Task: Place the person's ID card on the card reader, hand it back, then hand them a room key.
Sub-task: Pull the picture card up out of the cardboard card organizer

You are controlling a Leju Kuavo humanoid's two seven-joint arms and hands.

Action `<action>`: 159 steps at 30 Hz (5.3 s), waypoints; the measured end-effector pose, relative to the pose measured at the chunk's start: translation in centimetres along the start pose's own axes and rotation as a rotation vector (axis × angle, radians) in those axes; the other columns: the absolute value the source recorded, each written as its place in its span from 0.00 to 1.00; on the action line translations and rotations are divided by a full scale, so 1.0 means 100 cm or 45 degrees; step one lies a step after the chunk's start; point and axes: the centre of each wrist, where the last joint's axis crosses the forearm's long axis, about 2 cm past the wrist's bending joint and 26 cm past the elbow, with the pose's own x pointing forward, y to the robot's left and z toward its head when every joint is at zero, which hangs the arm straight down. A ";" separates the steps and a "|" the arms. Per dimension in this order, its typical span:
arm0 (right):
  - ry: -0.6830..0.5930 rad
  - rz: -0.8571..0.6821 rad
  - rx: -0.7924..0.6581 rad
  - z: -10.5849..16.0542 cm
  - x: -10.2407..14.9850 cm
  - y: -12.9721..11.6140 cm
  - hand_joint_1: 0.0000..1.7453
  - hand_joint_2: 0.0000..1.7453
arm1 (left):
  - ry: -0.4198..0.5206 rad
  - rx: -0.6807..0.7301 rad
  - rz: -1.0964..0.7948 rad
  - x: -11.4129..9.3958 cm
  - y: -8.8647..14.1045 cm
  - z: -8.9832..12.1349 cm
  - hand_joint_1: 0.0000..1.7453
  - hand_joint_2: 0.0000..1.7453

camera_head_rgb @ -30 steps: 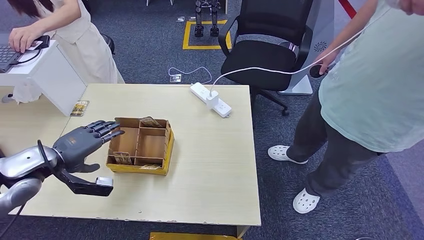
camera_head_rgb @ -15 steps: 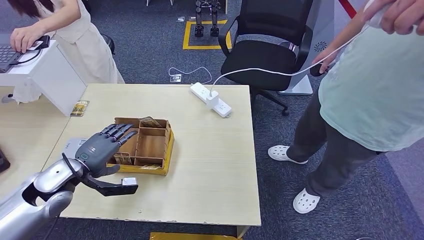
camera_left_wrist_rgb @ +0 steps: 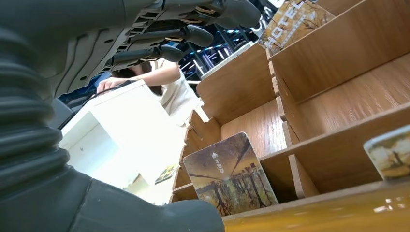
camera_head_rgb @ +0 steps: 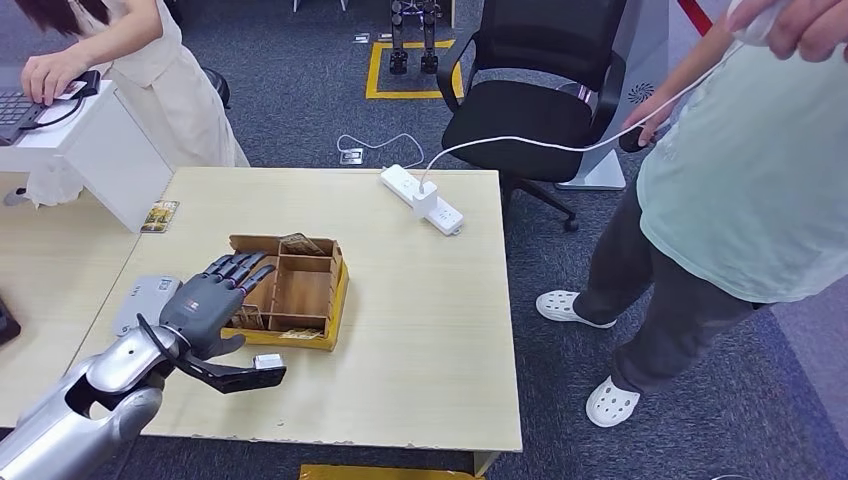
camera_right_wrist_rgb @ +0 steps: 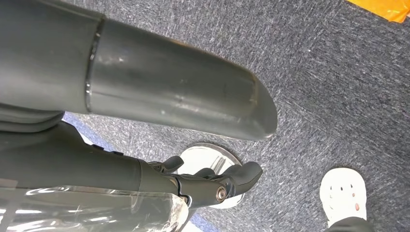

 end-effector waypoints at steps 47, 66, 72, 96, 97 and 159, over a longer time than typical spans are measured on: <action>-0.006 0.013 0.000 0.004 -0.004 0.003 0.00 0.00 | 0.139 -0.023 -0.059 -0.020 -0.002 0.009 0.00 1.00; 0.001 0.012 -0.008 0.001 -0.003 0.001 0.00 0.00 | 0.130 -0.108 -0.069 -0.023 -0.013 0.013 0.82 1.00; 0.003 0.009 -0.009 0.001 -0.003 0.001 0.00 0.00 | 0.134 -0.118 -0.072 -0.026 -0.013 0.015 0.79 1.00; -0.001 0.015 -0.008 0.001 -0.003 0.000 0.00 0.00 | 0.133 -0.137 -0.041 -0.024 -0.019 0.020 0.00 1.00; -0.001 0.015 -0.008 0.001 -0.003 0.000 0.00 0.00 | 0.133 -0.136 -0.041 -0.024 -0.019 0.020 0.00 1.00; -0.012 0.030 -0.003 0.001 -0.003 0.000 0.00 0.00 | -0.017 -0.191 0.046 -0.018 -0.019 0.042 0.00 1.00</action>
